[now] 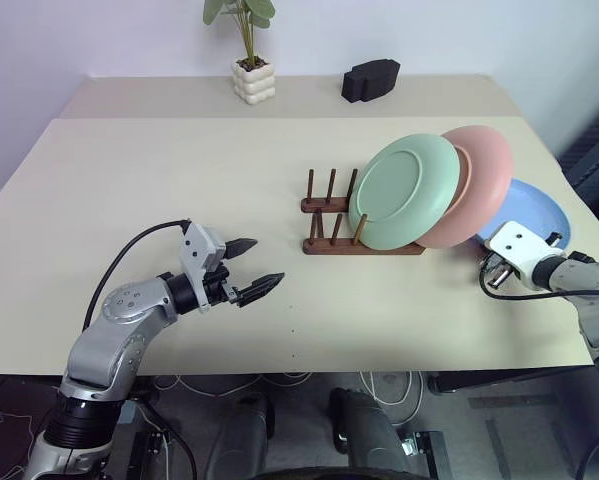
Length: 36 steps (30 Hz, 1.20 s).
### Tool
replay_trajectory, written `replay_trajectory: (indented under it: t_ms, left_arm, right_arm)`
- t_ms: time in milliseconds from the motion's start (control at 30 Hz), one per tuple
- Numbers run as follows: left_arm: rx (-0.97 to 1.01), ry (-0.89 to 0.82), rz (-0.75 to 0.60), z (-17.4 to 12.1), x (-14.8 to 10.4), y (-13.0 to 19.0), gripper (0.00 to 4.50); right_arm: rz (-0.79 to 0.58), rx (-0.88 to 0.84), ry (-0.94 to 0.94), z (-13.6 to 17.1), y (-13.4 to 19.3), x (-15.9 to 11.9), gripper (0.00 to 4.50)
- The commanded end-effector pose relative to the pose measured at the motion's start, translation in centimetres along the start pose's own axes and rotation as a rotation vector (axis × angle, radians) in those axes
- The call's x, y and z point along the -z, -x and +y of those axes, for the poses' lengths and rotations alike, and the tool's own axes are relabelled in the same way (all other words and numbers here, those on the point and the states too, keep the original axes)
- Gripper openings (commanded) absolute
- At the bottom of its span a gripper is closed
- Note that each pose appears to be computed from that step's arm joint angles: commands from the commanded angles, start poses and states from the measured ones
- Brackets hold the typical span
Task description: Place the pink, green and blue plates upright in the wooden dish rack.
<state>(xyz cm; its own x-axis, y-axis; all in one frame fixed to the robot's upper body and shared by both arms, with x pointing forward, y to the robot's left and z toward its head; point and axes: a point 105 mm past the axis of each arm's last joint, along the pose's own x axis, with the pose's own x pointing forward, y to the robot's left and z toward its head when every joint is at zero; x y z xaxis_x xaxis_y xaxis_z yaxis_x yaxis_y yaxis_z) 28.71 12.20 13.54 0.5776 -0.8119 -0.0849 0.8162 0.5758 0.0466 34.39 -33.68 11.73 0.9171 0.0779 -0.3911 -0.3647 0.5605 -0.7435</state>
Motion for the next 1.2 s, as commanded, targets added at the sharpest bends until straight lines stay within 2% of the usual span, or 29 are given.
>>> replay_trajectory:
  t_ms: [33, 133, 200, 267, 400, 500, 633, 767, 867, 1067, 1200]
  left_arm:
    - [0.015, -0.041, -0.039, -0.2, -1.1, -0.2, 4.50]
    - [0.020, -0.042, -0.039, -0.1, -1.1, -0.4, 4.50]
    - [0.021, -0.044, -0.040, 0.0, -1.1, -0.5, 4.50]
    - [0.021, -0.046, -0.041, 0.0, -1.1, -0.5, 4.50]
    - [0.021, -0.050, -0.043, 0.1, -1.1, -0.6, 4.50]
    - [0.016, -0.052, -0.043, 0.0, -1.1, -0.5, 4.50]
    - [-0.004, -0.056, -0.044, 0.3, -1.1, -0.1, 4.50]
    - [-0.063, -0.064, -0.051, 1.4, -1.4, 0.7, 4.50]
    - [-0.099, -0.075, -0.038, 2.2, -1.3, 1.3, 4.50]
    - [-0.118, -0.080, -0.035, 2.5, -1.3, 1.8, 4.50]
    - [-0.131, -0.080, -0.035, 2.7, -1.3, 2.1, 4.50]
  right_arm:
    - [-0.035, 0.253, 0.132, -6.2, 2.0, -2.3, 0.03]
    - [-0.021, 0.416, 0.219, -9.7, 3.0, -3.2, 0.03]
    - [-0.074, 0.559, 0.275, -12.8, 4.5, -5.6, 0.03]
    - [-0.140, 0.641, 0.316, -14.5, 5.6, -8.0, 0.03]
    - [-0.265, 0.714, 0.414, -15.8, 6.9, -12.1, 0.03]
    - [-0.455, 0.715, 0.457, -15.1, 7.6, -16.9, 0.03]
    - [-0.754, 0.566, 0.337, -12.0, 8.0, -22.3, 0.03]
    - [-1.049, 0.301, 0.141, -7.8, 9.7, -26.9, 0.03]
    - [-1.201, 0.050, -0.043, -4.4, 10.8, -29.3, 0.03]
    - [-1.285, -0.294, -0.351, 0.1, 11.8, -30.8, 0.03]
    - [-1.284, -0.418, -0.593, 1.3, 11.8, -30.9, 0.03]
